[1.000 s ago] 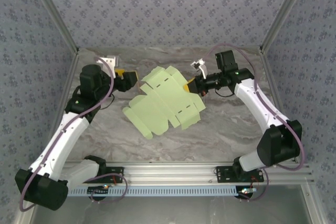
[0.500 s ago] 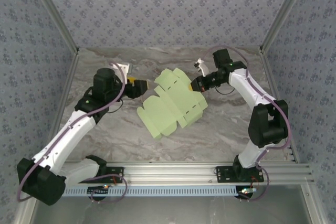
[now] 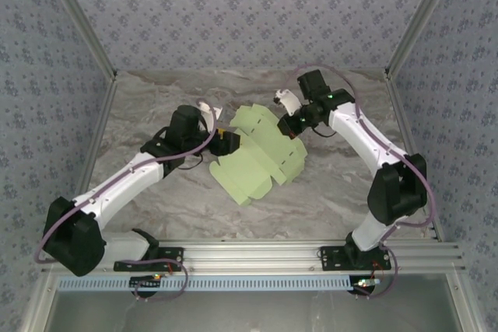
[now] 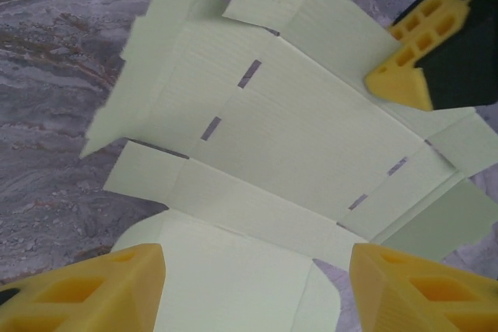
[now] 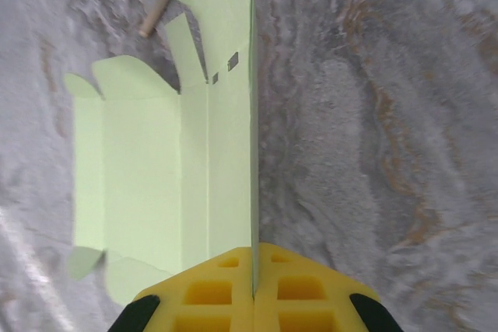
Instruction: Fold the paper box
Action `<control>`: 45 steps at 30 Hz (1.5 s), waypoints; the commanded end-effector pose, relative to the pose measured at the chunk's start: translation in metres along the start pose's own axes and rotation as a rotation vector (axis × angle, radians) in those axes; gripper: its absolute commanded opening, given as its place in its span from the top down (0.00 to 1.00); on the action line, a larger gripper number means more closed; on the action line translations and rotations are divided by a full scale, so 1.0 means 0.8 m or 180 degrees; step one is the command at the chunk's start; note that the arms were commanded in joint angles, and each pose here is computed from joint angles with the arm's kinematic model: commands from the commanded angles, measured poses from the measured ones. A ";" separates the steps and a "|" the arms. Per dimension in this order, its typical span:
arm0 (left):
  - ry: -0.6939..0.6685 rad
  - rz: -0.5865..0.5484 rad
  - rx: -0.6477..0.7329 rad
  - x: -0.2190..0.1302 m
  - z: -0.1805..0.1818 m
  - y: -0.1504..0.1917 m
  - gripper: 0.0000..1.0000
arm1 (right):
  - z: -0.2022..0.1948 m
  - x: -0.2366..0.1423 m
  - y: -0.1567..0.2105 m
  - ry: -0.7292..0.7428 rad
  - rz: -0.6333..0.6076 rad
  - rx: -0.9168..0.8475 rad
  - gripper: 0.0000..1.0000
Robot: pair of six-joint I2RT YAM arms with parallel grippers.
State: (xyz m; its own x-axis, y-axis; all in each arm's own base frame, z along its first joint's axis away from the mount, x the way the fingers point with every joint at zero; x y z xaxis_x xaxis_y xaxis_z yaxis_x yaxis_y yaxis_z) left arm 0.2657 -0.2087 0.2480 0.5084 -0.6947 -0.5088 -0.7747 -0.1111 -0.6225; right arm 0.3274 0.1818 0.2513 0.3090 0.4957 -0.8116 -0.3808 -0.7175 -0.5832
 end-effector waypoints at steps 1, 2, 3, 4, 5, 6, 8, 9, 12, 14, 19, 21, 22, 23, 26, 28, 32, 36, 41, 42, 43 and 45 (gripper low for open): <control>0.0076 -0.0197 0.0117 -0.002 0.000 -0.011 0.35 | 0.006 -0.029 -0.006 0.0547 0.0161 -0.0553 1.00; 0.0063 -0.0214 0.0149 -0.003 0.004 -0.012 0.35 | 0.008 -0.032 -0.008 0.0548 0.0128 -0.0619 1.00; 0.0061 -0.0248 0.0190 -0.005 0.008 -0.015 0.35 | 0.011 -0.035 -0.011 0.0499 0.0068 -0.0689 1.00; 0.0058 -0.0290 0.0214 -0.006 0.013 -0.019 0.34 | 0.016 -0.038 -0.013 0.0417 0.0001 -0.0768 1.00; 0.0085 -0.0321 0.0243 -0.007 0.017 -0.023 0.33 | 0.020 -0.040 -0.014 0.0328 -0.0055 -0.0836 1.00; 0.0115 -0.0357 0.0274 -0.008 0.021 -0.028 0.33 | 0.024 -0.045 -0.015 0.0230 -0.0125 -0.0915 1.00; 0.0176 -0.0376 0.0346 -0.008 0.026 -0.037 0.32 | 0.030 -0.051 -0.016 0.0088 -0.0244 -0.1027 1.00; 0.0229 -0.0356 0.0422 -0.006 0.024 -0.041 0.31 | 0.031 -0.055 -0.017 0.0011 -0.0313 -0.1060 1.00; 0.0447 -0.0222 0.0703 0.001 0.015 -0.043 0.30 | 0.032 -0.067 -0.018 -0.0171 -0.0478 -0.1089 1.00; 0.0544 -0.0105 0.0871 0.006 0.012 -0.042 0.30 | 0.032 -0.073 -0.017 -0.0248 -0.0545 -0.1120 1.00; 0.0817 0.0140 0.1162 0.020 0.009 -0.036 0.31 | 0.033 -0.083 -0.012 -0.0402 -0.0715 -0.1143 1.00; 0.0936 0.0175 0.1243 0.023 0.008 -0.036 0.37 | 0.034 -0.084 -0.009 -0.0460 -0.0772 -0.1170 1.00; 0.1018 0.0204 0.1269 0.024 0.007 -0.037 0.41 | 0.034 -0.085 -0.008 -0.0477 -0.0803 -0.1183 1.00; 0.1089 0.0248 0.1291 0.025 0.005 -0.037 0.48 | 0.033 -0.085 -0.007 -0.0482 -0.0832 -0.1196 1.00; 0.1319 0.0409 0.1342 0.026 -0.003 -0.039 0.69 | 0.034 -0.087 -0.006 -0.0462 -0.0871 -0.1247 1.00; 0.1438 0.0481 0.1352 0.026 -0.008 -0.040 0.75 | 0.032 -0.087 -0.006 -0.0422 -0.0871 -0.1255 1.00; 0.1513 0.0530 0.1351 0.025 -0.011 -0.041 0.86 | 0.027 -0.087 -0.006 -0.0218 -0.0787 -0.1260 1.00; 0.1541 0.0584 0.1261 0.022 -0.010 -0.042 0.98 | 0.023 -0.085 -0.007 0.0181 -0.0688 -0.1319 1.00; 0.1501 0.0599 0.0986 0.019 -0.006 -0.054 1.00 | 0.030 -0.079 -0.013 0.1189 -0.0505 -0.1686 1.00; 0.1489 0.0598 0.0924 0.019 -0.005 -0.057 1.00 | 0.031 -0.081 -0.013 0.1412 -0.0469 -0.1750 1.00; 0.1477 0.0591 0.0836 0.019 -0.004 -0.060 1.00 | 0.035 -0.073 -0.010 0.1669 -0.0449 -0.1822 1.00; 0.1510 0.0604 0.0726 0.022 -0.006 -0.065 1.00 | 0.048 -0.065 -0.012 0.2089 -0.0393 -0.2091 1.00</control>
State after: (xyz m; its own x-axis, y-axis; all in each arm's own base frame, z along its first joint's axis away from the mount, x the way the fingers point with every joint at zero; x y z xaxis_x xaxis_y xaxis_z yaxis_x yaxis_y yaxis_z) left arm 0.3043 -0.2170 0.2516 0.1019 -0.9142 -0.3922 -0.6953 0.2165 -0.6853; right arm 0.2750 0.1834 0.2936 0.6380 0.5084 -0.5783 0.2098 -0.8374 -0.5048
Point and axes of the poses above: each hand's point on the last joint's axis, 136 mm out from that joint toward the fingers, its own x axis out along the fingers, its own z axis along the line the jaws close on, y = z × x, the point moved 7 cm from there along -x, back along the fingers, and after that the axes turned 15 degrees about -x, right-handed, at the moved point
